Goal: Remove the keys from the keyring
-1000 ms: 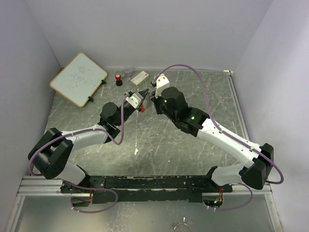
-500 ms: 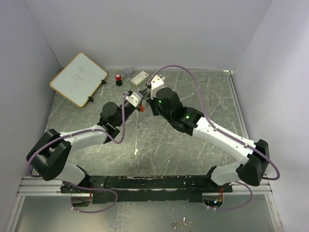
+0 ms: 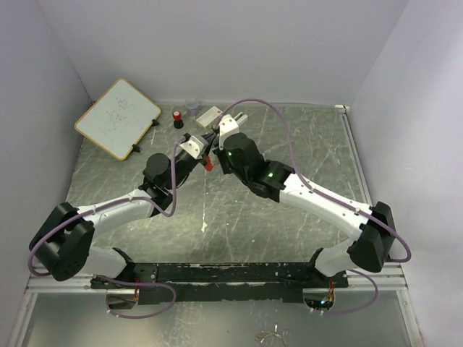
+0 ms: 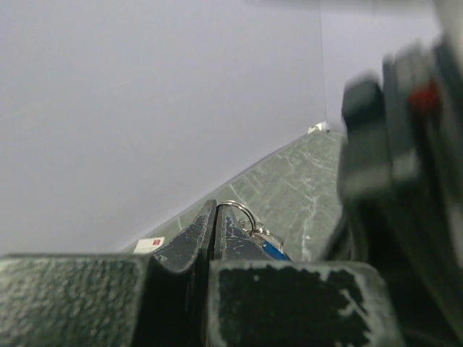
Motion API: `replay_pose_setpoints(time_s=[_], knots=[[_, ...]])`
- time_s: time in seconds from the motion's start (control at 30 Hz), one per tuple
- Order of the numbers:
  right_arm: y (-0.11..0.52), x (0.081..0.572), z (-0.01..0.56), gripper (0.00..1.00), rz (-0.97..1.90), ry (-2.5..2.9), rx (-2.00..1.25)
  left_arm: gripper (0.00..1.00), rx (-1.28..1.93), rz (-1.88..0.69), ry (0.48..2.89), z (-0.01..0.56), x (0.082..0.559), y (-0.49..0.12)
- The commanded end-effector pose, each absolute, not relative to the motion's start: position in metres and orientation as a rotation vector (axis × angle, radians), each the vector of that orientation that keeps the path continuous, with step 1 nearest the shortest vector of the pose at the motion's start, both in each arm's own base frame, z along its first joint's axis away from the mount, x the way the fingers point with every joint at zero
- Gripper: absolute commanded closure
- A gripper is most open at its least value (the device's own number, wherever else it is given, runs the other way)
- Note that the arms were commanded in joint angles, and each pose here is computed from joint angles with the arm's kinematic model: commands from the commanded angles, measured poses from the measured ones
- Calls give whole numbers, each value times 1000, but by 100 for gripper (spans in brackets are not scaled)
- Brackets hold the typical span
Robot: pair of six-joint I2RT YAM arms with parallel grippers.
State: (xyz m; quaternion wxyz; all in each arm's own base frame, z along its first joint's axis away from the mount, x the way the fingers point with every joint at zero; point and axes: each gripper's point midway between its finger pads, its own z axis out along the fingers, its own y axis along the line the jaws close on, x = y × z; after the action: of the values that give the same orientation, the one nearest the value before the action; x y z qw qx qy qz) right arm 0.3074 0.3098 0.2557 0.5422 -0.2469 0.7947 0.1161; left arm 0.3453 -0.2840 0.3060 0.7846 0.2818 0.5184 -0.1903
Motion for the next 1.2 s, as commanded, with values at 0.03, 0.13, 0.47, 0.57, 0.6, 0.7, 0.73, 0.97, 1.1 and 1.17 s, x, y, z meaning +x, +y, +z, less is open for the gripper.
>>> replay_pose_setpoints(time_s=[0.03,0.13,0.47,0.57,0.6,0.7,0.73,0.97,1.1,1.17], knots=[[301,289,225,83,177,1989,-685,93,444,-437,897,391,327,-258],[297,287,252,74,203,1928,-662,93,446,-430,908,389,328,-258],[262,279,348,82,273,1684,-476,93,456,-459,930,381,327,-261],[260,275,364,90,332,1606,-443,93,464,-491,928,382,324,-265],[261,273,367,95,352,1587,-442,93,469,-506,929,382,323,-267],[270,268,373,99,413,1540,-472,93,484,-564,930,382,319,-274],[274,267,373,99,432,1528,-488,93,490,-586,933,381,317,-277],[294,269,376,100,486,1461,-524,93,509,-712,969,377,309,-291],[300,272,379,100,490,1441,-528,93,491,-756,989,373,308,-293],[302,271,381,100,502,1429,-532,93,484,-773,992,372,308,-294]])
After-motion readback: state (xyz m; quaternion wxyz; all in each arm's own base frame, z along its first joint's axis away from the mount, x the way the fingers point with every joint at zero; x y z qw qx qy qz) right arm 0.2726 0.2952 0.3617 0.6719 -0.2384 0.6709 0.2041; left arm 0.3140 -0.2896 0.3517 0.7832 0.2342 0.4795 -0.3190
